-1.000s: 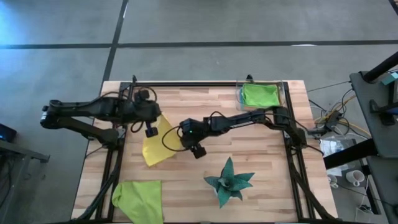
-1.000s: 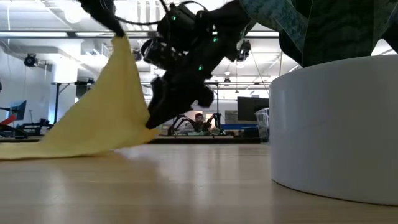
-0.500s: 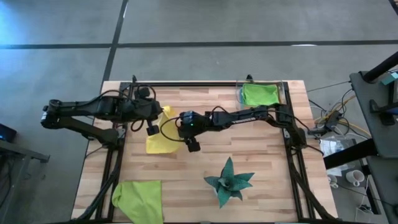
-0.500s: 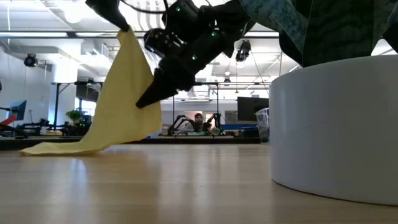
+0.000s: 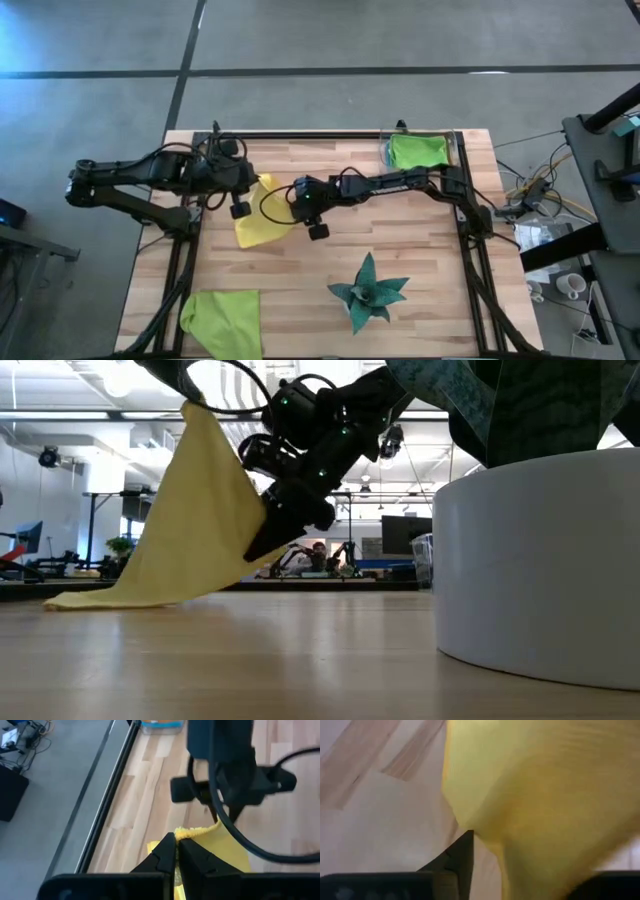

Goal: Fold microfiber towels
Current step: Fold the yellow microfiber cloth

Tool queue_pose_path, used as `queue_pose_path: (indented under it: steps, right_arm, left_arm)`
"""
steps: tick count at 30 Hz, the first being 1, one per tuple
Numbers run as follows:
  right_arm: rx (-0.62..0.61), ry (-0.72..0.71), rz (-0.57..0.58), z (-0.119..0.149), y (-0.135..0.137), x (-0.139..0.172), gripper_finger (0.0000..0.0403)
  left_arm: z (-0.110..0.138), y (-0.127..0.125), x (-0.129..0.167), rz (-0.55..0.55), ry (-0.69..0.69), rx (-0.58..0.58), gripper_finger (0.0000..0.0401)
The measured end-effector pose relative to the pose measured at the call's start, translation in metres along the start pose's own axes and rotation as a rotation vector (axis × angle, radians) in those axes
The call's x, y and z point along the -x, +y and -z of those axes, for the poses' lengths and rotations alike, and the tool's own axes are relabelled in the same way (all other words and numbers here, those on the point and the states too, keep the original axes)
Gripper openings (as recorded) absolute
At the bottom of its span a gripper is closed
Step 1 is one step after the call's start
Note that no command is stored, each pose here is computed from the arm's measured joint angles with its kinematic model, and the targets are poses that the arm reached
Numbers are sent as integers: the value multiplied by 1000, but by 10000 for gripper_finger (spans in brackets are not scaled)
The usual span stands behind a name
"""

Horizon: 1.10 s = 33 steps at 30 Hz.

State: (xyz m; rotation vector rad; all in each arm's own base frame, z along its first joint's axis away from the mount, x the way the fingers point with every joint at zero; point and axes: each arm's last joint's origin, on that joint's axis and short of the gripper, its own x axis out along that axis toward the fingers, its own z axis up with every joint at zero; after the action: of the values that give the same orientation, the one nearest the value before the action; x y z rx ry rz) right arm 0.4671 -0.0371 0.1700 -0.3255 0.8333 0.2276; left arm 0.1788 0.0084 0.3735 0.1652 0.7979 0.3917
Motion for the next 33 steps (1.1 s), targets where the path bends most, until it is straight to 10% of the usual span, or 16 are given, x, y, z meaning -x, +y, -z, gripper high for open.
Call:
queue_pose_path:
  steps: [15,21,33]
  right_arm:
    - [2,254,45,-6,-13,28,13]
    - [46,493,178,-9,-24,86,9]
    - [-6,429,384,-7,-66,188,9]
  left_arm:
    - [2,-1,-4,-7,42,10,0]
    - [2,1,-23,-136,109,-23,0]
    - [-13,22,-51,-285,62,90,0]
